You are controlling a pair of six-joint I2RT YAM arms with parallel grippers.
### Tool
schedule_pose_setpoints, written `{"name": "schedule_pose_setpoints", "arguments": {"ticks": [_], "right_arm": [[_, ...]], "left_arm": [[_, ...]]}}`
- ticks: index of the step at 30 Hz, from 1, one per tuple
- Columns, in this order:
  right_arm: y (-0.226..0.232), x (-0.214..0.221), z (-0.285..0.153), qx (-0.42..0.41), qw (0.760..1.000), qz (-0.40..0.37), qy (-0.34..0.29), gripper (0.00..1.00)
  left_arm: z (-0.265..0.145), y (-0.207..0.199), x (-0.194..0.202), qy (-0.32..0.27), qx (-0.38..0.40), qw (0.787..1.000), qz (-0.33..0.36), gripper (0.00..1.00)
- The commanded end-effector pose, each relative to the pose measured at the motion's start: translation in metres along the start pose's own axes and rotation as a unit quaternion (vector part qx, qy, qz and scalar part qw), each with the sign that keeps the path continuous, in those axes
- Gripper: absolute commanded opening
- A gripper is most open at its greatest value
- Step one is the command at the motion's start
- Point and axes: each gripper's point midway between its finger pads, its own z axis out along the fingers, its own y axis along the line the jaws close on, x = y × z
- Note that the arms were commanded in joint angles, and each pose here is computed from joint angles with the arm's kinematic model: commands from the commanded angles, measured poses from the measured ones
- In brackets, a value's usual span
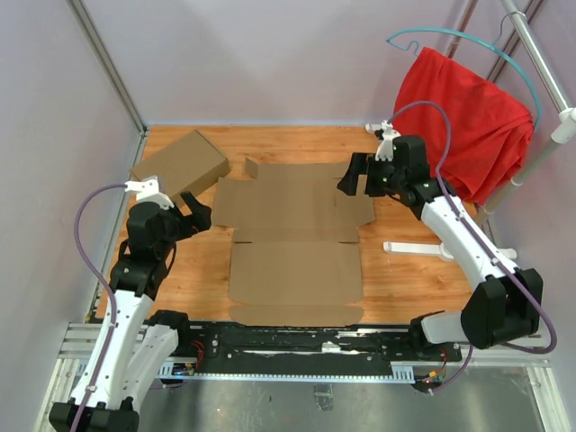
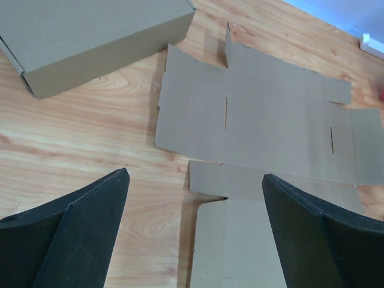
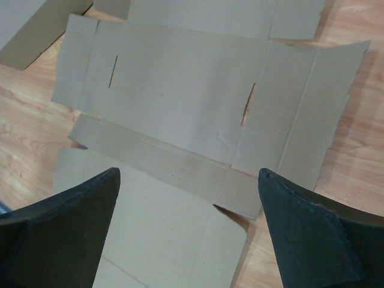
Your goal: Fold the paper box
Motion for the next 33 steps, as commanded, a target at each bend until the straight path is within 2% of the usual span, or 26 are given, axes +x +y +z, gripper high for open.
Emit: {"name": "schedule_pose_setpoints", "arguments": {"ticks": [1,6,10,14,19,25,30,33], "right_arm": [[-0.004,-0.024,0.006,0.029,0.999,-0.019,-0.008,0.99],[-0.013,-0.049,0.03,0.055,0.998,-0.027,-0.001,0.99],[-0.027,-0.067,0.058,0.084,0.995,-0.04,0.023,0.98],[-0.048,-0.081,0.09,0.117,0.991,-0.048,0.047,0.98],[-0.09,-0.08,0.138,0.129,0.989,-0.013,0.076,0.98],[-0.124,-0.075,0.177,0.133,0.986,-0.001,0.101,0.99],[-0.138,-0.057,0.201,0.141,0.983,0.02,0.118,0.99],[-0.139,-0.046,0.21,0.131,0.983,0.036,0.125,0.97]], "left_arm": [[-0.008,0.001,-0.004,-0.028,0.009,0.999,0.017,0.99],[-0.011,-0.002,-0.009,-0.046,0.018,0.999,0.016,0.99],[-0.009,-0.016,-0.008,-0.029,0.05,0.998,0.015,0.99],[0.002,-0.038,-0.015,-0.006,0.082,0.996,-0.033,0.99],[0.029,-0.062,-0.014,0.023,0.129,0.989,-0.072,0.99],[0.075,-0.062,0.002,0.055,0.118,0.989,-0.073,0.99],[0.118,-0.053,0.032,0.078,0.045,0.995,-0.033,0.99],[0.137,-0.053,0.045,0.093,0.032,0.995,-0.013,0.99]]}}
